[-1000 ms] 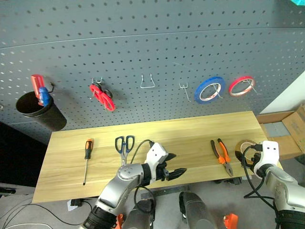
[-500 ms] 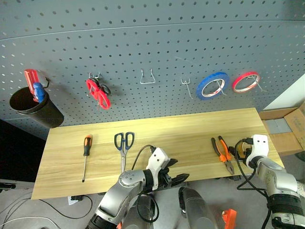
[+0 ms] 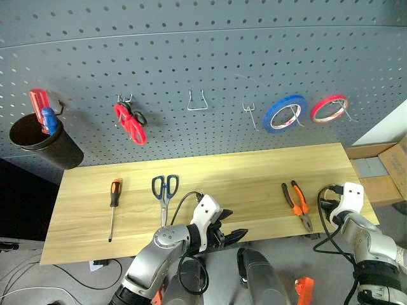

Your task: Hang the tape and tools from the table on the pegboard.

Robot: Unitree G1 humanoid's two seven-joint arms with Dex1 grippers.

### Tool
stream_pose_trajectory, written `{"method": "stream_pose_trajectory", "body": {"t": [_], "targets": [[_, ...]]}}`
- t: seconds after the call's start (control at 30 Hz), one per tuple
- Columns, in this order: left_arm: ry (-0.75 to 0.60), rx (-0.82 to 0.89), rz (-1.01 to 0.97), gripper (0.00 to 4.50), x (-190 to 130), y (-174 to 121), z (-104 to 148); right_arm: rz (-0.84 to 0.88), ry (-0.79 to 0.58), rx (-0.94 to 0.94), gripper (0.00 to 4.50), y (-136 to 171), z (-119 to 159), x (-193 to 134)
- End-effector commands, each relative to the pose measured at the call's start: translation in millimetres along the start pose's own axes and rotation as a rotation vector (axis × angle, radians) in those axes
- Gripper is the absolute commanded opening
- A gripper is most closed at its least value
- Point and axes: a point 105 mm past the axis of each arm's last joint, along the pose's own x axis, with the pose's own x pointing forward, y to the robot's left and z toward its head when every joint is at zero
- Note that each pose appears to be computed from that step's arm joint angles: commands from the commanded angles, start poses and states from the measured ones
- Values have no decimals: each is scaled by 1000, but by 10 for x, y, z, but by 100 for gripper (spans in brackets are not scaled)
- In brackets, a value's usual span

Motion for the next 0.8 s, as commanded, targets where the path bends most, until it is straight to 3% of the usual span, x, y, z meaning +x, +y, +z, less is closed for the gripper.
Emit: {"method": "stream_pose_trajectory", "body": {"t": [0.03,0.1,0.2,0.5,0.67,0.8], "targets": [[-102,42,41,373,-32,97,201,28,-159,-106,10,145,318,-272],[-150,82,78,373,-75,190,305,192,-294,-242,10,500,521,-563],[-191,121,134,373,-113,328,416,346,-420,-203,10,773,686,-986],[-277,158,156,373,-83,518,650,898,-413,-338,9,1810,547,-1917],[-284,178,144,373,-57,579,687,817,-603,-475,9,1998,864,-1955],[-315,190,127,373,-31,558,734,698,-751,-468,9,2088,1113,-1962]]}}
